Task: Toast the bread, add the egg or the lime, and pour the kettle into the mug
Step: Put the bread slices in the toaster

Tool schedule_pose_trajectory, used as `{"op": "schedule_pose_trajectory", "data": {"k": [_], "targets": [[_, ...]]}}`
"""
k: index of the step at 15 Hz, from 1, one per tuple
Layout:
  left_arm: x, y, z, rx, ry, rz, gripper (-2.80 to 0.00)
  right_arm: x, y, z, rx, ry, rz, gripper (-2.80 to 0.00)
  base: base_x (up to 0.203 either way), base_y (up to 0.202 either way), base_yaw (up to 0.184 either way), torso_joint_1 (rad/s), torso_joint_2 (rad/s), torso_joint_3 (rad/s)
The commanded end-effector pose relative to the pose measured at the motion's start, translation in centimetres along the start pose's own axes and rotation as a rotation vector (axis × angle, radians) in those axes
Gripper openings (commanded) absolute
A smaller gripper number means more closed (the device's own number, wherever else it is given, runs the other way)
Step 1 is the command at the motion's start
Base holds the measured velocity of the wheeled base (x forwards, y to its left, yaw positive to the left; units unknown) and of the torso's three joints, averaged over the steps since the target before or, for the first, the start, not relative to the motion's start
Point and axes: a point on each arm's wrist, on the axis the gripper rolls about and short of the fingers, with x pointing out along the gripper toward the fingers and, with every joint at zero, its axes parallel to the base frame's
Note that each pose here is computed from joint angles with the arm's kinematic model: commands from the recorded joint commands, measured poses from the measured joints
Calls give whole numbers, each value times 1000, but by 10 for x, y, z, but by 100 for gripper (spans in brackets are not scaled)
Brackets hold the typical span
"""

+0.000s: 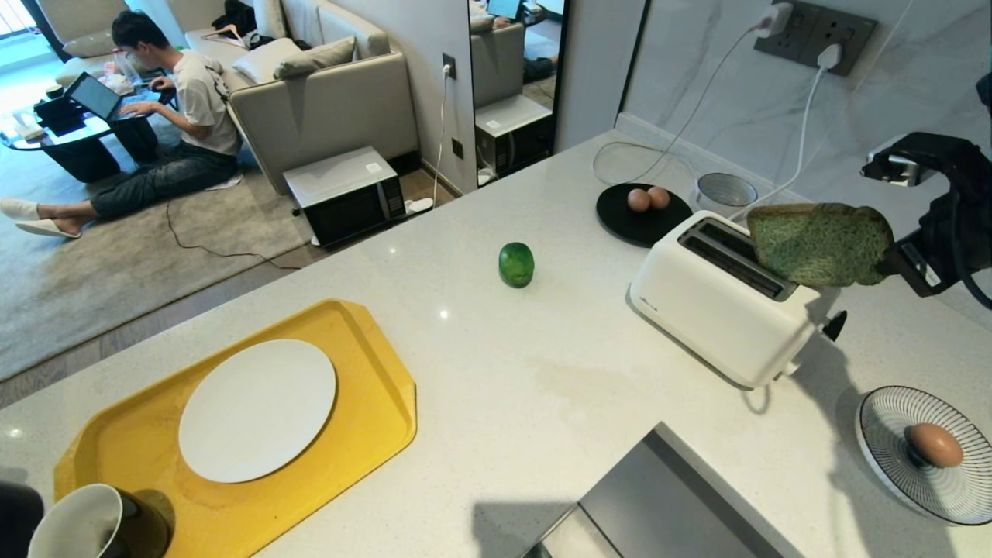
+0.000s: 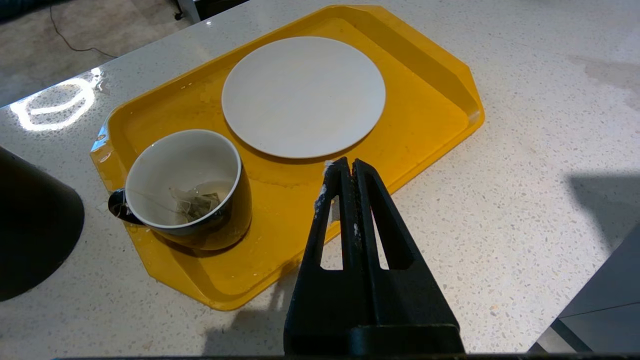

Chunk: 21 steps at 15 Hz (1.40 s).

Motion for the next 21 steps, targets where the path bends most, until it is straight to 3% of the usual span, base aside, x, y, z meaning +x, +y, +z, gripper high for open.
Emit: {"op": "schedule_pose_trajectory", "data": {"k": [1,10,11,21], "targets": [[0,0,0,0,0,0,-280,7,-1,5,-4,5,3,-280,0,0,0,0,0,0],[0,0,0,0,0,1,-280,14,-3,9,-20,7,0,-280,0,0,0,0,0,0],[0,0,0,0,0,0,-280,14,-3,9,-20,6,0,0,0,0,0,0,0,0],[0,0,0,0,0,1,-280,6,-3,6,2,-3,-5,0,0,0,0,0,0,0]]}}
